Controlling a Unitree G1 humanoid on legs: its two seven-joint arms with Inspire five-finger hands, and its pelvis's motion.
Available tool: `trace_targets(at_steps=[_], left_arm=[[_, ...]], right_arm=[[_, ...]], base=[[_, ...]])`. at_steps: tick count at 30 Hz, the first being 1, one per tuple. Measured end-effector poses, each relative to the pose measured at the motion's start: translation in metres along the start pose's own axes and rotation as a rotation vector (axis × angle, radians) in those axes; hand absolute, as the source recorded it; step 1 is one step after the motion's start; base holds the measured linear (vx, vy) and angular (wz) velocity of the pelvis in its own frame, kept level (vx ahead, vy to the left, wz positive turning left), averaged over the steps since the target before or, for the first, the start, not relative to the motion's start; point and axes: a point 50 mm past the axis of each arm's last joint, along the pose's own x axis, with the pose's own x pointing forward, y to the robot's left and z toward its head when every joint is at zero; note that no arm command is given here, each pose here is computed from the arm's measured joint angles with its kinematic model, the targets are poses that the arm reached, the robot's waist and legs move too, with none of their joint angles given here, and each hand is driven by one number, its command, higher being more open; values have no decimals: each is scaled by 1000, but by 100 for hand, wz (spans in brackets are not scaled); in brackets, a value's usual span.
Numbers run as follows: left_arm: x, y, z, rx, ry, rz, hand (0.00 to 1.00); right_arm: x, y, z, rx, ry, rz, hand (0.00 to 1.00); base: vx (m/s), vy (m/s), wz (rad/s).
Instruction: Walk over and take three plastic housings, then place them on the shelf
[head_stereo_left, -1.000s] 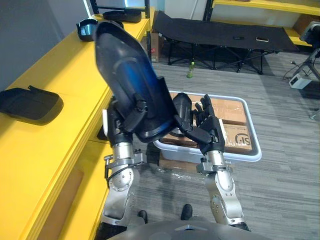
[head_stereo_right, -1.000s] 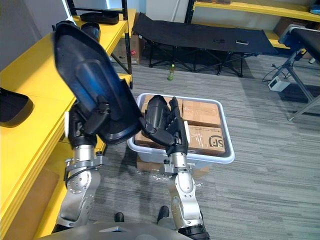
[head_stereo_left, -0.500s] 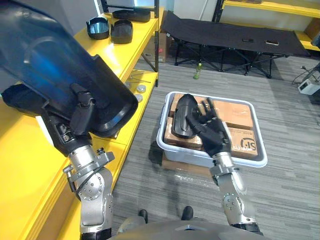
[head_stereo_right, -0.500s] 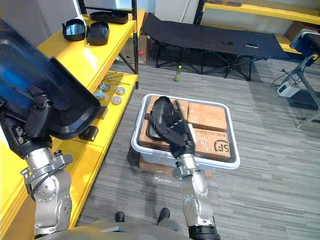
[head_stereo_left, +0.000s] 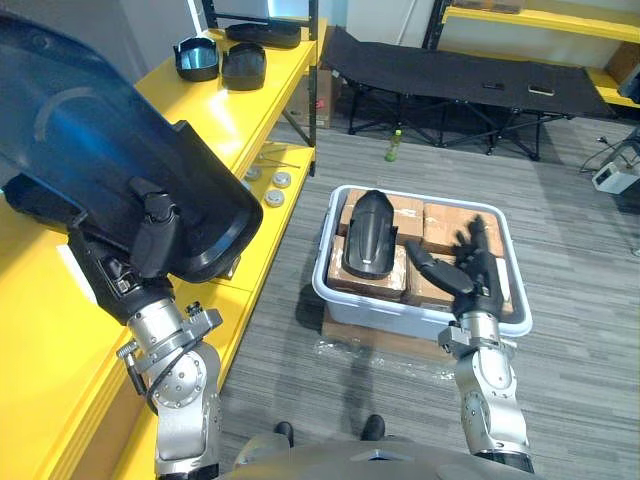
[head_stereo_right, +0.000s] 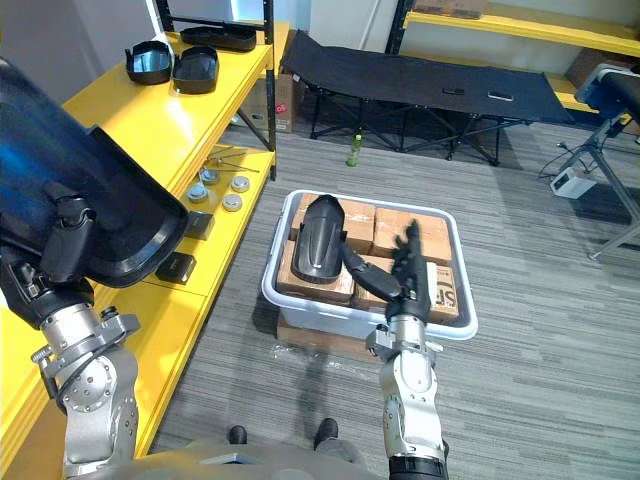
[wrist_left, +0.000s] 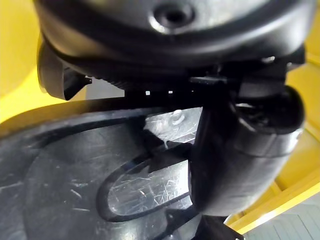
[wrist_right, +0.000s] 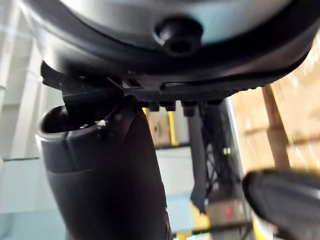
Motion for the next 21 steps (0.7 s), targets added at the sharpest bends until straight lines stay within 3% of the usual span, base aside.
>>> trace_targets(at_steps=[4,12,21], left_arm=[[0,1,11,39,-64,19,0],[0,4,24,39,-119,23,0],[0,39,25,148,-114,139,0]], right_arm=[[-1,5,10,36,-38,-42,100],[-4,27,16,86,-56,31,100],[8,64,26,129,-91,164,100]], base=[[-18,6,-2],[-16,10,22],[11,-2,28]])
